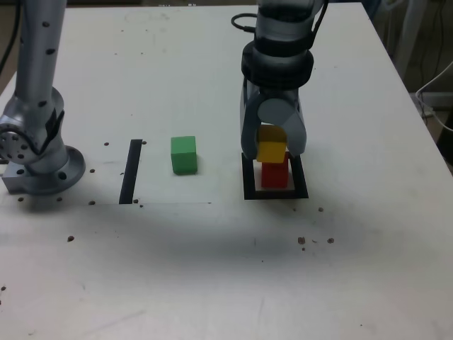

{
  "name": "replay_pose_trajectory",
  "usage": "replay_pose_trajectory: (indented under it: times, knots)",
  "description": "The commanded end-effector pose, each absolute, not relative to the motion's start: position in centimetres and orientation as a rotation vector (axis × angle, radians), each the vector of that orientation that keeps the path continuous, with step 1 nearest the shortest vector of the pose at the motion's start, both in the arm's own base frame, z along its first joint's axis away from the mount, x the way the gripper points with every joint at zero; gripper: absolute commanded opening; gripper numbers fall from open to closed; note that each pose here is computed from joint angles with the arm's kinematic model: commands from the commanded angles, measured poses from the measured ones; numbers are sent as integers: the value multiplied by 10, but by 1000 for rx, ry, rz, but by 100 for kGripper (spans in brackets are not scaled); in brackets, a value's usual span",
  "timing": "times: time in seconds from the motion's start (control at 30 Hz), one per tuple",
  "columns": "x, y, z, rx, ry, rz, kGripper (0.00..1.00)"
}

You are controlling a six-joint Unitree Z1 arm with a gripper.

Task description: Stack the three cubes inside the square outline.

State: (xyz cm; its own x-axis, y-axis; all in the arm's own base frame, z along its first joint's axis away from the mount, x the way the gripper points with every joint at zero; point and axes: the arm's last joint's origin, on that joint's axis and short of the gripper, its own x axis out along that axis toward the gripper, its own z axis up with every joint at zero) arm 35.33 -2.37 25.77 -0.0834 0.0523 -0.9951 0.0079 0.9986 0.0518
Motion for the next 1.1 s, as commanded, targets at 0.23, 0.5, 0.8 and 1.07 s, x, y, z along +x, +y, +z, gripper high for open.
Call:
replay_pose_trajectory:
  times: [0.23, 0.5, 0.8, 1.07]
  knots:
    - [355, -26, 253, 44, 1648, 18, 58]
    - [356, -28, 250, 49, 1627, 12, 92]
    - [351, -28, 253, 56, 1625, 14, 99]
    - [329, -27, 274, 61, 1593, 16, 99]
